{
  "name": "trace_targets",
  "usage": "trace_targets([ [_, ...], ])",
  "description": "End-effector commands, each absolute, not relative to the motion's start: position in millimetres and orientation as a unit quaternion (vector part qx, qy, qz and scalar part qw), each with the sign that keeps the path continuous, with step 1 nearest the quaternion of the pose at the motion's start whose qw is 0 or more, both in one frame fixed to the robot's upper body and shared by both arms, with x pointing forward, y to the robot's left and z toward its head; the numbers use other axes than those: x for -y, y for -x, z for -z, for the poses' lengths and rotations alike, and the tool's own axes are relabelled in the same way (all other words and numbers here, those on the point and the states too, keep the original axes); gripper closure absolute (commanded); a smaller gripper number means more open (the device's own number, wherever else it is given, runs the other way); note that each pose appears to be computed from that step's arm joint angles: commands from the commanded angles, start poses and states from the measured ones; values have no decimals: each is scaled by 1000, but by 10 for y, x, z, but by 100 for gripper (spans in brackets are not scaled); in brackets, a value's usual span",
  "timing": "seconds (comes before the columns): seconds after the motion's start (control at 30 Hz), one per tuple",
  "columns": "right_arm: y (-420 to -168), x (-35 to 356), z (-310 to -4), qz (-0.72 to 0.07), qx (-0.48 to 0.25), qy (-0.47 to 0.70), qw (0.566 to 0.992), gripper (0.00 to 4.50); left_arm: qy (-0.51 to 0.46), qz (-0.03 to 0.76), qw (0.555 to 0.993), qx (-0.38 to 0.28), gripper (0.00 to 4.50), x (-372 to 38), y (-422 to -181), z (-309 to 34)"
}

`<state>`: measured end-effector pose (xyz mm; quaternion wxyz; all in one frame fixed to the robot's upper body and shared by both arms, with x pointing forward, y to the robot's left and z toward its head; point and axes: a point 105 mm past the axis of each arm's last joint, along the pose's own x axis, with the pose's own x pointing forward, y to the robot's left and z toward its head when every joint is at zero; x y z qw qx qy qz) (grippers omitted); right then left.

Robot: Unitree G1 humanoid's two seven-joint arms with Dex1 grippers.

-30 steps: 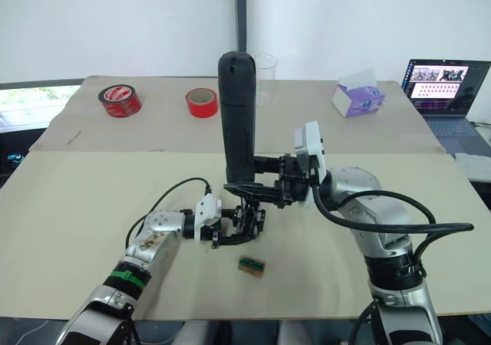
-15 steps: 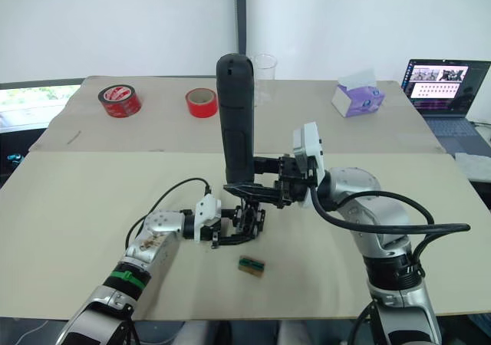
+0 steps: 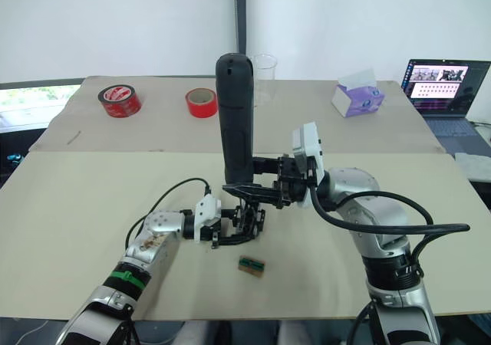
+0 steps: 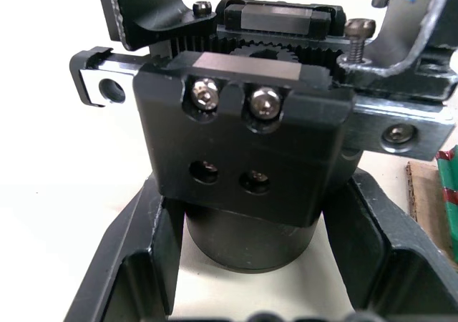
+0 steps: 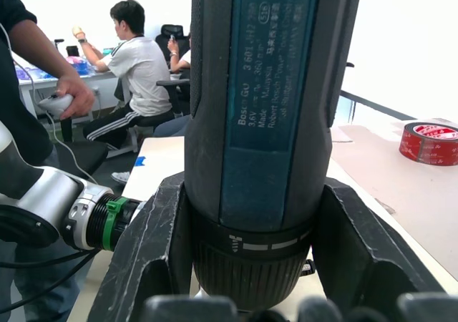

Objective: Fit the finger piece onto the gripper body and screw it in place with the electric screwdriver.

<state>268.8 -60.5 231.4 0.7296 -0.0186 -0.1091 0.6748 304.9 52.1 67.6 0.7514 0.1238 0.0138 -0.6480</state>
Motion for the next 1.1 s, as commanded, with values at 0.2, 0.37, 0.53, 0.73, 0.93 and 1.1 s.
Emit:
trace_targets([
  [0.2, -2624, 604, -2448, -680, 144, 26, 719, 258, -122, 648, 750, -39, 221, -532, -3000, -546],
  [0.37, -2646, 613, -2409, -675, 140, 28, 724, 258, -122, 648, 750, -40, 221, -533, -2995, -541],
  [0.53, -2659, 621, -2378, -673, 136, 30, 727, 258, -122, 648, 751, -40, 221, -534, -2994, -540],
  [0.73, -2671, 628, -2338, -670, 131, 32, 730, 258, -122, 648, 751, -40, 221, -536, -2993, -540],
  [0.93, -2668, 616, -2298, -670, 127, 38, 730, 258, -123, 648, 751, -40, 221, -542, -2996, -544],
  [1.1, -2635, 580, -2224, -679, 125, 61, 721, 258, -123, 647, 751, -41, 221, -545, -3001, -545],
])
